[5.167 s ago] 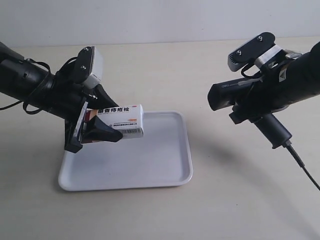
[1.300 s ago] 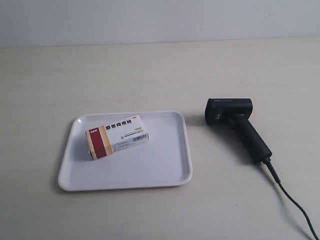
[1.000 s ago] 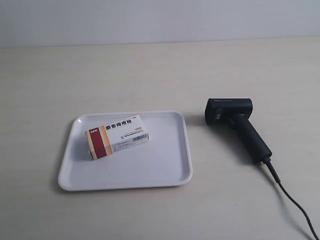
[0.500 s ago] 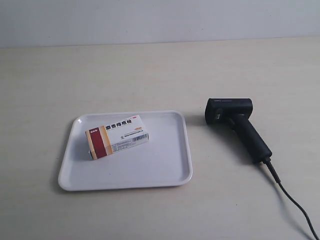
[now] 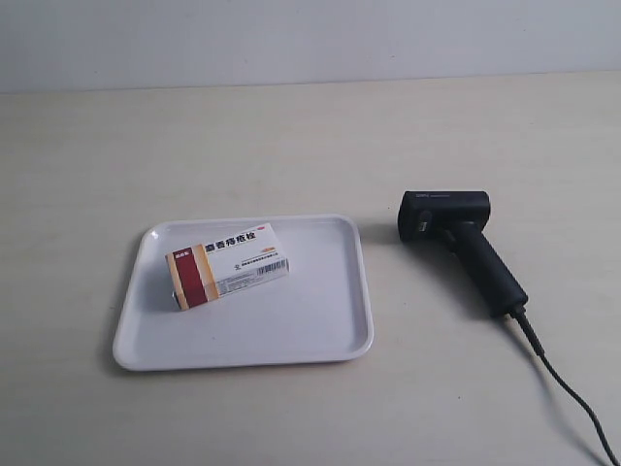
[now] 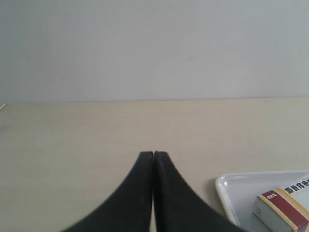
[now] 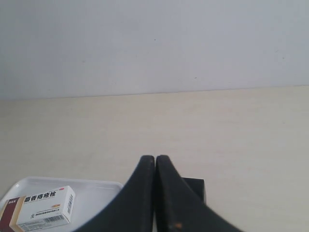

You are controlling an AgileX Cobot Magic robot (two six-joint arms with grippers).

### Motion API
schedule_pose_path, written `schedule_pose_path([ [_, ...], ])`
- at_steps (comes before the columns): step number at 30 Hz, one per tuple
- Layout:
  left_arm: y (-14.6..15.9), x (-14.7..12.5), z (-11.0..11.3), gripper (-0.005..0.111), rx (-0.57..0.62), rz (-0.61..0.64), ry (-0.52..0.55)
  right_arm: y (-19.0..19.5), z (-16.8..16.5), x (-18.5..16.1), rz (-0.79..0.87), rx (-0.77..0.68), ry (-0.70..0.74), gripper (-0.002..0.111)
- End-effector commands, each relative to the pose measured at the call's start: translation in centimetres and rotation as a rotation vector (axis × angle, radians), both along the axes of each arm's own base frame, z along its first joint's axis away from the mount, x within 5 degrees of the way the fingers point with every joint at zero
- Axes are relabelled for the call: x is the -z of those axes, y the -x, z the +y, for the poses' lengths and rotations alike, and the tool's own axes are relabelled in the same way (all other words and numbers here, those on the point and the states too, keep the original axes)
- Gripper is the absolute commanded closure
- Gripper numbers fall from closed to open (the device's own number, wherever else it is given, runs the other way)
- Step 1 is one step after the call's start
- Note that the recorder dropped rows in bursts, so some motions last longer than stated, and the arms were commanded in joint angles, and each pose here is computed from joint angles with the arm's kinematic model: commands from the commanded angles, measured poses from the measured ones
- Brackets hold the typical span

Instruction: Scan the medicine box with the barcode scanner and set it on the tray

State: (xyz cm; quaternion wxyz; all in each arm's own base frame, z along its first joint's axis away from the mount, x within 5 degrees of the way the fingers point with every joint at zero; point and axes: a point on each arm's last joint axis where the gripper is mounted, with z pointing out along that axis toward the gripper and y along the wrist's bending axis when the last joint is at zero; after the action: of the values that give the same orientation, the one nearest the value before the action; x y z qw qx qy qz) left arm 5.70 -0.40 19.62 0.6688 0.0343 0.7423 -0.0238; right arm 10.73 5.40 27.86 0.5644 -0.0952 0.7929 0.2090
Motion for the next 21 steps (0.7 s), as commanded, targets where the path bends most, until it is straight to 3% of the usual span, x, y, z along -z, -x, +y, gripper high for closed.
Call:
schedule_pose_path([
  [1,-0.01,0.06,-0.03,0.104,0.002,0.009,0.010,0.03,-0.07,-0.05,-0.008,0.002,0.003,0.108],
  [21,0.00,0.13,-0.03,0.104,0.001,0.017,0.009,0.05,-0.07,0.01,-0.001,0.002,0.005,0.108],
])
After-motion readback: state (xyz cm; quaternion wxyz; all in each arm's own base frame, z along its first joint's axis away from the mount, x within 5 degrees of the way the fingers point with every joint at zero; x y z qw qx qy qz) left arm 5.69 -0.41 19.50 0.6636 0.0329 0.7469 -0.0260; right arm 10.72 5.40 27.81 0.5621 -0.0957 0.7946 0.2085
